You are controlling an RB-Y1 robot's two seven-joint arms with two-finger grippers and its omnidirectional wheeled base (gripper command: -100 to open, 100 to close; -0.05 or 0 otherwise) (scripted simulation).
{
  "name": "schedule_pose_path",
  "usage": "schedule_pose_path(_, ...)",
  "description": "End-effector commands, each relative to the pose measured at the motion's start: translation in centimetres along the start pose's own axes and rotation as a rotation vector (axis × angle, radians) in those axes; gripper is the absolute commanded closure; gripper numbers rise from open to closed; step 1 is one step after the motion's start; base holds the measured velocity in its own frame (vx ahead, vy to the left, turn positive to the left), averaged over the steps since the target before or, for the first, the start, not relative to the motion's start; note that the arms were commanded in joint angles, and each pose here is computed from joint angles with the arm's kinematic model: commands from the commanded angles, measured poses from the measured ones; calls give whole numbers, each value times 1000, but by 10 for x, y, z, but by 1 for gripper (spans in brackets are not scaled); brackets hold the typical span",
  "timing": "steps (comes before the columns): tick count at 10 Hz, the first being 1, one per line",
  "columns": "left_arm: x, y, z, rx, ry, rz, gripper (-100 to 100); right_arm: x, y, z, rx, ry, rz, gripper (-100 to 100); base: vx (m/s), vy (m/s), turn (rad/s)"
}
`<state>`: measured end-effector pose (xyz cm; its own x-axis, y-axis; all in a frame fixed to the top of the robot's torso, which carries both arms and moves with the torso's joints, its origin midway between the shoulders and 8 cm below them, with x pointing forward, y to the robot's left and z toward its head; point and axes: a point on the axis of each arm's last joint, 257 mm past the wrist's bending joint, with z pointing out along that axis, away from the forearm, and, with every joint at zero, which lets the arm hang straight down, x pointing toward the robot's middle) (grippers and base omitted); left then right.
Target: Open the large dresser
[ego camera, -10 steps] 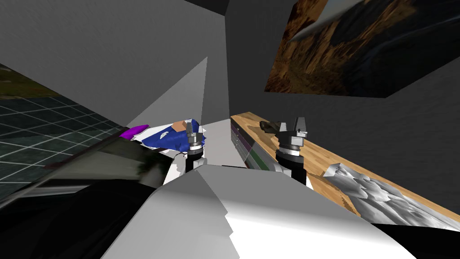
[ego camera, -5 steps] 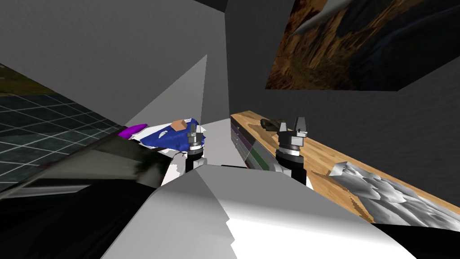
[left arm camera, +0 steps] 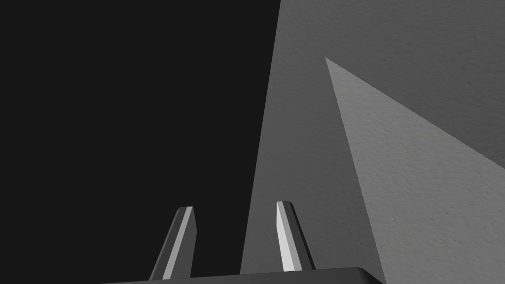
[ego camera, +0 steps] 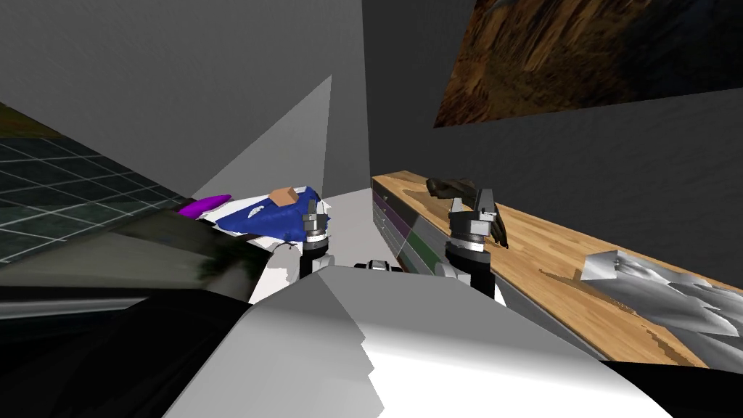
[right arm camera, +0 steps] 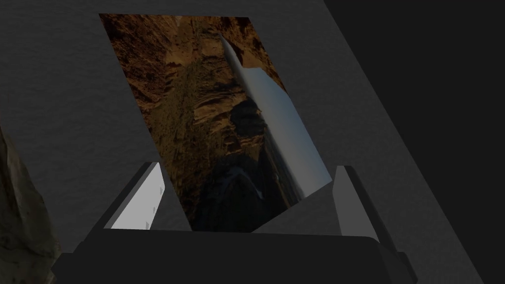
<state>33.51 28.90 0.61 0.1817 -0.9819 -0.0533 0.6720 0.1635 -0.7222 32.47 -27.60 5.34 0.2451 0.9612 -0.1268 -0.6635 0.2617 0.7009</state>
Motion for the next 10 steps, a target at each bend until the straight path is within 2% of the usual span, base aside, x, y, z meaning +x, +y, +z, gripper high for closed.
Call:
schedule_pose_path(1, 0, 0, 0, 0, 0, 0, 0, 14, -17, -2, 38, 76, -43, -100, 1, 17, 90)
schedule_pose_path(3, 0, 0, 0, -1, 0, 0, 0, 28, -43, -6, 96, 142, -97, -100, -4, 30, 117)
schedule_pose_path(5, 0, 0, 0, -1, 0, 0, 0, 40, -78, -14, 177, 206, -168, -100, 5, 40, 191)
schedule_pose_path(6, 0, 0, 0, -1, 0, 0, 0, 40, -79, -14, 178, 206, -169, -100, 7, 36, 29)
schedule_pose_path(8, 0, 0, 0, -1, 0, 0, 0, 51, -114, -24, 254, 264, -252, -100, 14, 45, 178)
schedule_pose_path(9, 0, 0, 0, -1, 0, 0, 0, 50, -122, -27, 279, 266, -255, -100, 16, 31, 60)
schedule_pose_path(10, 0, 0, 0, -1, 0, 0, 0, 54, -144, -34, 331, 295, -303, -100, 10, 40, 127)
